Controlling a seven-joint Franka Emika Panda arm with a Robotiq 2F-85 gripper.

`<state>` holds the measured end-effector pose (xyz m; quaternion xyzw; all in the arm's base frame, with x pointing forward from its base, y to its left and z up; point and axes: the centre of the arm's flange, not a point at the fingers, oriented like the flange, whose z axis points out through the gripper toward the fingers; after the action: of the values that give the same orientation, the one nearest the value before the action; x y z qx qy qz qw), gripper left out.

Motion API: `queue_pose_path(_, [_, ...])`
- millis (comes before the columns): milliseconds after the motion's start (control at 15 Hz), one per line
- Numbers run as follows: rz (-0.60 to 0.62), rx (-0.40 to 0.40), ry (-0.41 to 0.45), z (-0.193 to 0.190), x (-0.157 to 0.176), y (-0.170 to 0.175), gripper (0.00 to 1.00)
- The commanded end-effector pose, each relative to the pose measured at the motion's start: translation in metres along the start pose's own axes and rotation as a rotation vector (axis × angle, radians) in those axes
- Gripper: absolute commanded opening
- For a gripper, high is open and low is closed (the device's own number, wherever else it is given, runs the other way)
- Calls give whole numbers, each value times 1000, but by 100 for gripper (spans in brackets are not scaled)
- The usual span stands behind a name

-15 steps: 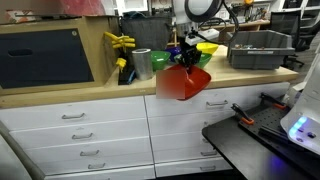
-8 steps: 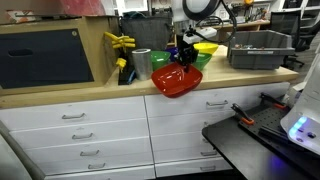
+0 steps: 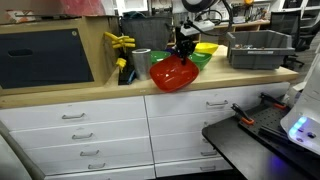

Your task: Put the red bowl in the left green bowl

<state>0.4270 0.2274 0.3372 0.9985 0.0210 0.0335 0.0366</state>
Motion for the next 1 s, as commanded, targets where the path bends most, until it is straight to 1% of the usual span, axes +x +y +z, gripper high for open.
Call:
queue_pose_path(0, [74,28,35,-34,21,19,2])
queue_pose_path(333, [221,114,111,-75,53,43,2])
queue_pose_path(600, [284,142,156,-97,68,56,2])
queue_pose_path(733, [281,144,157,-99,69,56,2])
queue_pose_path(933, [279,162,126,-97,63,50,2])
